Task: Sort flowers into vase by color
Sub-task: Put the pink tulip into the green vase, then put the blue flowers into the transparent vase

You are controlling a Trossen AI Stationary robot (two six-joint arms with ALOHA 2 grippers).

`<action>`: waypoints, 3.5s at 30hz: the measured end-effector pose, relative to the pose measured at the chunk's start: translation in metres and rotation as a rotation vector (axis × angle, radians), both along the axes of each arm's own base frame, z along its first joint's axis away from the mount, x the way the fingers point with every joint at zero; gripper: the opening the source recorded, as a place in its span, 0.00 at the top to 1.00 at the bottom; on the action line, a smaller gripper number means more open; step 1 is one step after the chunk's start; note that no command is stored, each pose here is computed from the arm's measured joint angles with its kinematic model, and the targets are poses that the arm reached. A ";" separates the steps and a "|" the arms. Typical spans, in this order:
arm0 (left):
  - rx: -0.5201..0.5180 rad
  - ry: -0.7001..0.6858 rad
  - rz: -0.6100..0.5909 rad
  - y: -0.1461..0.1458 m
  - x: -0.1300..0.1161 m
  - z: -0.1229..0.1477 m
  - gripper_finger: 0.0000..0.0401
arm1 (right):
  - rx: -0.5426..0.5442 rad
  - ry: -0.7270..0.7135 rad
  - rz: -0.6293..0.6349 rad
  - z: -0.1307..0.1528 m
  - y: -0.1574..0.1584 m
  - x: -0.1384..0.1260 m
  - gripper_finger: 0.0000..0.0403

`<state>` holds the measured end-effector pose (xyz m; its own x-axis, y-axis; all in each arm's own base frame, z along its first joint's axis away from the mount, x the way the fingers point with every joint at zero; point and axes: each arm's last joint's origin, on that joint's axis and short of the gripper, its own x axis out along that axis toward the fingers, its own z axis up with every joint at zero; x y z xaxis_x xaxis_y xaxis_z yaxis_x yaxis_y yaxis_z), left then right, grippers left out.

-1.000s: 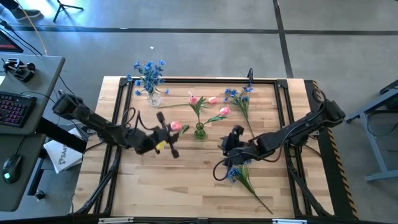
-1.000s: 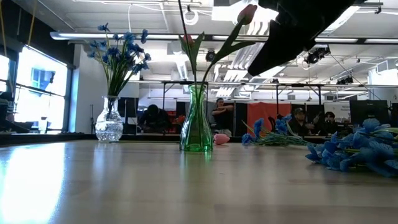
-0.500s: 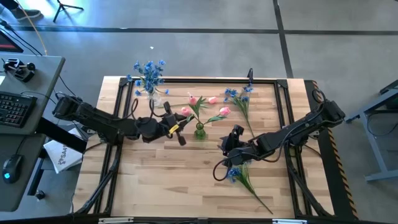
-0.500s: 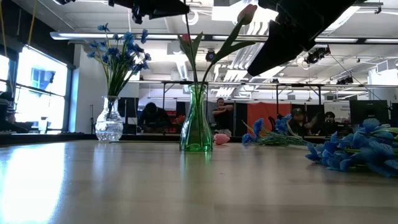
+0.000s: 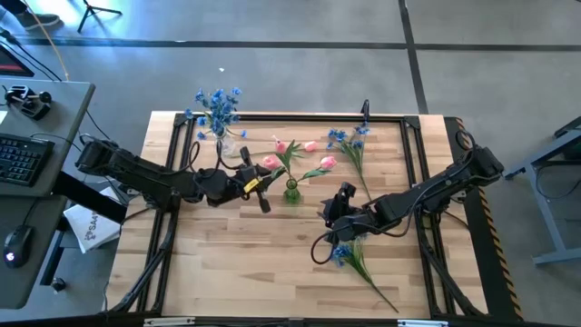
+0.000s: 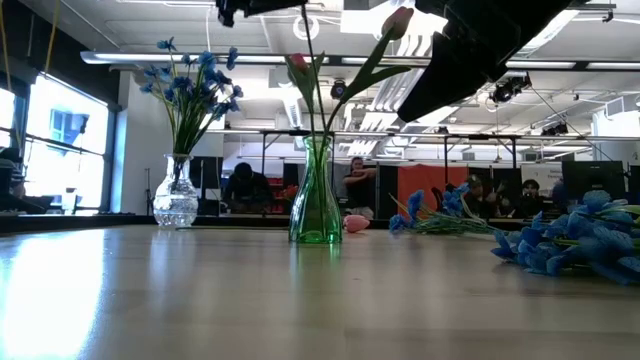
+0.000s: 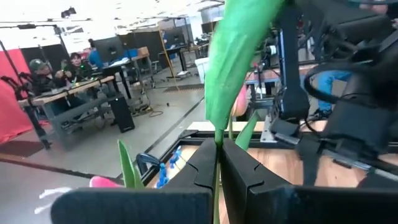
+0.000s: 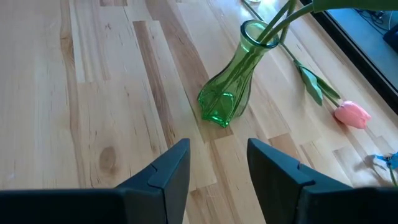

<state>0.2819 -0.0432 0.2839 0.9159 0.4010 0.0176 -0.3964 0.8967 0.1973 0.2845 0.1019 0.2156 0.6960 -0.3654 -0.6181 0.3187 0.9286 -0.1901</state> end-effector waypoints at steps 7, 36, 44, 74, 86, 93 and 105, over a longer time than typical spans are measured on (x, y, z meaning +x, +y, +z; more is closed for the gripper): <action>-0.041 0.109 -0.027 -0.009 0.002 0.021 1.00 | 0.001 -0.002 0.000 0.000 0.000 0.000 0.62; -0.166 0.192 0.044 0.019 0.009 0.009 0.96 | 0.006 -0.014 0.000 0.001 0.000 0.001 0.62; -0.204 0.203 0.028 0.027 0.014 0.004 0.79 | 0.007 -0.016 0.000 0.001 0.000 0.001 0.62; -0.200 0.275 -0.277 -0.032 -0.051 0.083 0.64 | 0.028 0.025 0.007 -0.002 0.000 -0.001 0.62; -0.350 0.495 -0.057 -0.065 -0.090 0.027 0.67 | 0.171 0.296 0.013 -0.017 0.012 -0.030 0.62; -0.435 0.502 0.043 -0.069 -0.103 -0.019 0.67 | 0.199 0.458 -0.161 -0.023 0.024 -0.064 0.62; -0.460 0.483 0.178 -0.061 -0.117 -0.066 0.67 | 0.021 0.451 -0.373 -0.022 0.012 -0.101 0.62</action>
<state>0.1647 -0.1038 0.2182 0.6978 0.4148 -0.5839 -0.5086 0.8610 0.0039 0.1835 0.1139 0.1933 0.1893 -0.5196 -0.8332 0.5163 0.7744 -0.3656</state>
